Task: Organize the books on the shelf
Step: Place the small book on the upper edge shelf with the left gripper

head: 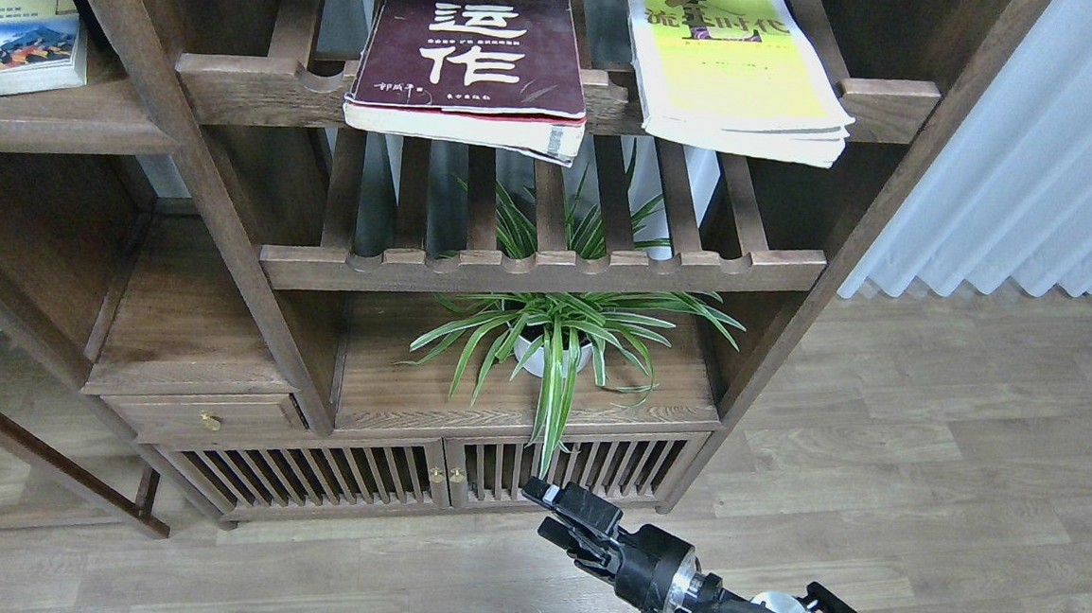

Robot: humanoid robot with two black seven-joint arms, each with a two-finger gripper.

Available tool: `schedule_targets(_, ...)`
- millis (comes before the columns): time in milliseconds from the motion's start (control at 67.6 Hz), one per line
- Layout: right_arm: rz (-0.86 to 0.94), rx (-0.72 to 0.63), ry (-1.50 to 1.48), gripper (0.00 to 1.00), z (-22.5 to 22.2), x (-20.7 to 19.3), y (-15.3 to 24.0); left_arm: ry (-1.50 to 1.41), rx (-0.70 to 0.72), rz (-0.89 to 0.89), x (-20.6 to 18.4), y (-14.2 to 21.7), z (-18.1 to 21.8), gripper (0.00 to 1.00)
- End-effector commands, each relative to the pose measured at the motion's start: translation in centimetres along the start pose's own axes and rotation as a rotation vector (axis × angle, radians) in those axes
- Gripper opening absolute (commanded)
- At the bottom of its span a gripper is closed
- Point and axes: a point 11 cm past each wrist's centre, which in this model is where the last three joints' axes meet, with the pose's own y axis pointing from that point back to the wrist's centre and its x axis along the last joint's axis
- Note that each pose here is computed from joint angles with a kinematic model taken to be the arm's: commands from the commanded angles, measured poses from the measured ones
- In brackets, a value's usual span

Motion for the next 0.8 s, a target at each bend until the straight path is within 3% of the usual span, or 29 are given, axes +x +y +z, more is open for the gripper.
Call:
schedule_targets(0,0.001,0.001,-0.002,1.00,0.0,0.1,0.0,-0.016,0.039,-0.010,-0.7,0.8,-1.0,0.99)
schedule_targets(207,0.000,0.001,0.001,1.00,-0.1,0.0,0.0,0.000,0.136,-0.009,-0.6,0.8,-4.6,0.99)
schedule_targets(385,-0.003,0.003,0.006,1.00,-0.4,-0.2,-0.1,0.055,0.178,-0.045,-1.2,-1.3,-8.7,0.99)
schedule_targets(548,-0.006,0.003,0.012,1.00,-0.6,-0.4,-0.3,0.176,0.173,-0.119,-3.1,-4.8,-13.8,0.99)
schedule_targets(784,-0.028,0.033,0.028,1.00,-2.1,-1.4,-0.5,0.470,0.295,-0.241,-8.6,-10.4,-25.0,0.99)
